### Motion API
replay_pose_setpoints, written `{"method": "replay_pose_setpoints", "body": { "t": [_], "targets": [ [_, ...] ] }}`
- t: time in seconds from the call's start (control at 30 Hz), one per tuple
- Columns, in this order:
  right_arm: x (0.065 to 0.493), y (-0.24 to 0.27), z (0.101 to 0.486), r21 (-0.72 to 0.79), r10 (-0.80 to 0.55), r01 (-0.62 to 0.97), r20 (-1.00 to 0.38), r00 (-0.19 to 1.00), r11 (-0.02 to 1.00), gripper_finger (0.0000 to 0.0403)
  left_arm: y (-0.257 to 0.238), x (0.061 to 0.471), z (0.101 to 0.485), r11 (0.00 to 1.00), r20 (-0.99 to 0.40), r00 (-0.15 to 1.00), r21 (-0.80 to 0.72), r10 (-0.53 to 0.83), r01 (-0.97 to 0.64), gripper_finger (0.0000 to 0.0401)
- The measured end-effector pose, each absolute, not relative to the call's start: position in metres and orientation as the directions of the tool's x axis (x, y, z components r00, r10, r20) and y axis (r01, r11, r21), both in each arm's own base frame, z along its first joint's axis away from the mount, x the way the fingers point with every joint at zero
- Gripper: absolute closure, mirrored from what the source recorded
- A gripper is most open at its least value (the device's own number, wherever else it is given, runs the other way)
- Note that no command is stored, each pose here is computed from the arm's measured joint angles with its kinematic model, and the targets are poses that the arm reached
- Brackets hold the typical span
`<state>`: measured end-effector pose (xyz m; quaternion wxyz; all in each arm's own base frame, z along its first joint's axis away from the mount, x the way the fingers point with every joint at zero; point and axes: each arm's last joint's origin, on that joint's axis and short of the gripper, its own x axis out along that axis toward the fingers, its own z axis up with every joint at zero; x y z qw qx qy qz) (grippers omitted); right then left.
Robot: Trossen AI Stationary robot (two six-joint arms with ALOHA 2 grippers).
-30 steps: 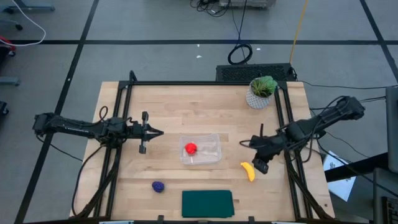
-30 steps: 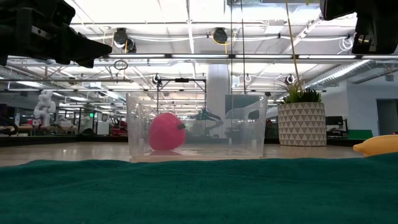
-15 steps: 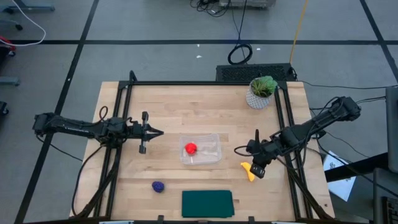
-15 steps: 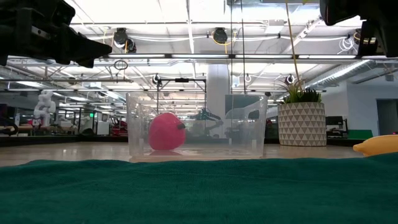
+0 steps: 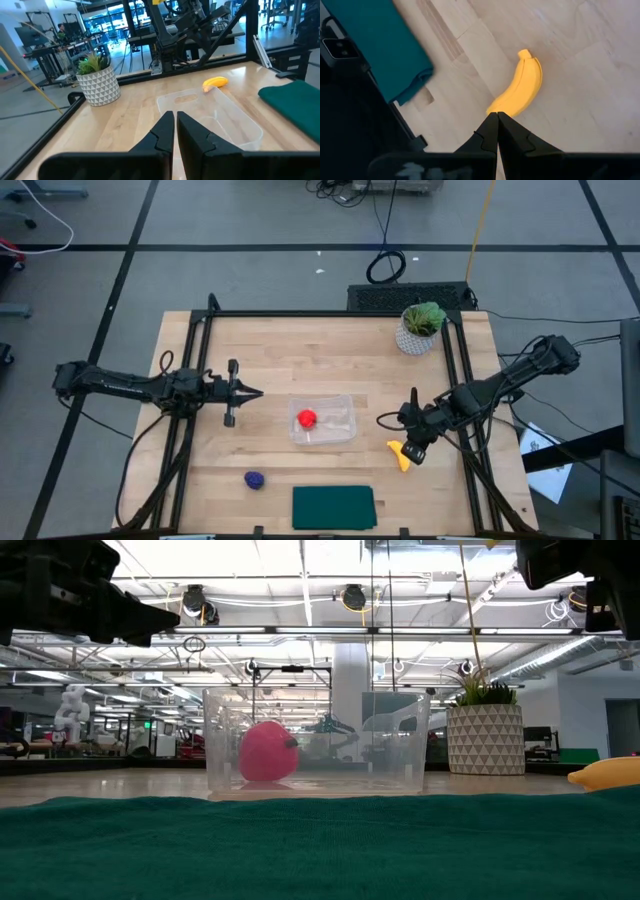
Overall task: Pick and placing Produce into tupperware
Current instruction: Put the yellow banana into the transparent bin
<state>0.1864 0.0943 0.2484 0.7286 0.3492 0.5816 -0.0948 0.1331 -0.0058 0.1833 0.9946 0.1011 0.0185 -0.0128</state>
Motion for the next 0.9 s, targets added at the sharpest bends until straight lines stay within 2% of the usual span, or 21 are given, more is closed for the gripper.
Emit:
{"method": "replay_pose_setpoints", "body": {
  "t": [0.3,0.53,0.73,0.9],
  "targets": [
    [0.196,0.100,0.254,0.510,0.343,0.481,-0.852,0.396,0.713,0.0403,-0.006,0.133,0.183,0.973,-0.041,0.999,0.228,-0.022,0.031,0.0375],
    [0.195,0.099,0.250,0.504,0.327,0.591,-0.862,0.386,0.630,0.0403,-0.006,0.133,0.183,0.963,-0.046,0.999,0.266,-0.022,0.033,0.0375],
    [0.197,0.101,0.249,0.537,0.342,0.598,-0.842,0.416,0.595,0.0403,-0.006,0.133,0.183,0.963,-0.046,0.999,0.267,-0.022,0.034,0.0375],
    [0.204,0.104,0.255,0.608,0.368,0.551,-0.790,0.490,0.572,0.0403,-0.006,0.133,0.183,0.955,-0.046,0.999,0.294,-0.022,0.034,0.0375]
  ]
}}
